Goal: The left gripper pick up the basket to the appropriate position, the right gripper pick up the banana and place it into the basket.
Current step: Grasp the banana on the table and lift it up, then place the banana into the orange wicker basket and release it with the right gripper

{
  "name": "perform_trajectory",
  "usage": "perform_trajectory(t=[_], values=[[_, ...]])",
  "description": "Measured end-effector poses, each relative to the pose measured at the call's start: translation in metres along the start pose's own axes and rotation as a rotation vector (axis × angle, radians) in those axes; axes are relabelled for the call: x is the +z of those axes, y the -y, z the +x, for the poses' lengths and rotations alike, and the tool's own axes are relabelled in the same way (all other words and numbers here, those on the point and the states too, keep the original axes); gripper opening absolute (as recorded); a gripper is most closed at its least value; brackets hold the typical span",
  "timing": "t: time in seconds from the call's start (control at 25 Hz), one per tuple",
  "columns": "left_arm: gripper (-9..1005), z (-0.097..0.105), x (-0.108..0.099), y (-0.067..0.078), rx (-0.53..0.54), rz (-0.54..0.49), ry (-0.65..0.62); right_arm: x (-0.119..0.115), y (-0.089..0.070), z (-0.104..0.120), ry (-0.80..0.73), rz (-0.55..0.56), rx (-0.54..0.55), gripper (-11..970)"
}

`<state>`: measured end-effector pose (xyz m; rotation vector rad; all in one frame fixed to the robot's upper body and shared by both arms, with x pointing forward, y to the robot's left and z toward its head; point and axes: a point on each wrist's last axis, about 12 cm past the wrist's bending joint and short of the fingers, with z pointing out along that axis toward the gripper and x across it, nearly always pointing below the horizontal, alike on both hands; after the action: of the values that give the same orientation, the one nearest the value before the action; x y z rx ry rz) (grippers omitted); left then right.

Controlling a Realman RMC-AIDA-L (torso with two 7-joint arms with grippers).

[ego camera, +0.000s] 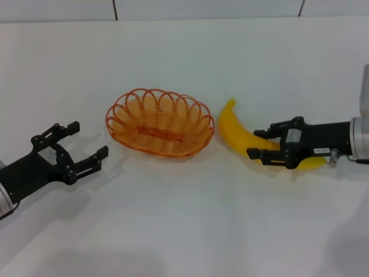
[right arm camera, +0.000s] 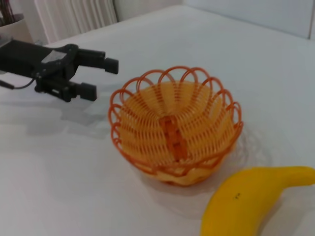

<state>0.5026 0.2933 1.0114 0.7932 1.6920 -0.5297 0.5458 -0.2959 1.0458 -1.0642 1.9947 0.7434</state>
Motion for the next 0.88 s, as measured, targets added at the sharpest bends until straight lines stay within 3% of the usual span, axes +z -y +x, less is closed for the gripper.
perform_trajectory(t=[0.32,0.56,0.72,0.88], values=[[878,0.001,-0.001,0.000,0.001,-0.002,-0.002,-0.006,0.007,-0.015,0.128,0.057,0.029,483],[878,0.000,-0.001,0.000,0.003,0.002,-0.002,-0.012,0.001,-0.041,0.316,0.005,-0.091,481],[878,-0.002,0.003,0.000,0.006,0.011,0.002,0.001,-0.010,-0.058,0.409,-0.069,-0.199,480],[878,-0.004,0.009,0.002,0.012,0.027,0.010,0.029,-0.017,-0.074,0.429,-0.120,-0.269,480]])
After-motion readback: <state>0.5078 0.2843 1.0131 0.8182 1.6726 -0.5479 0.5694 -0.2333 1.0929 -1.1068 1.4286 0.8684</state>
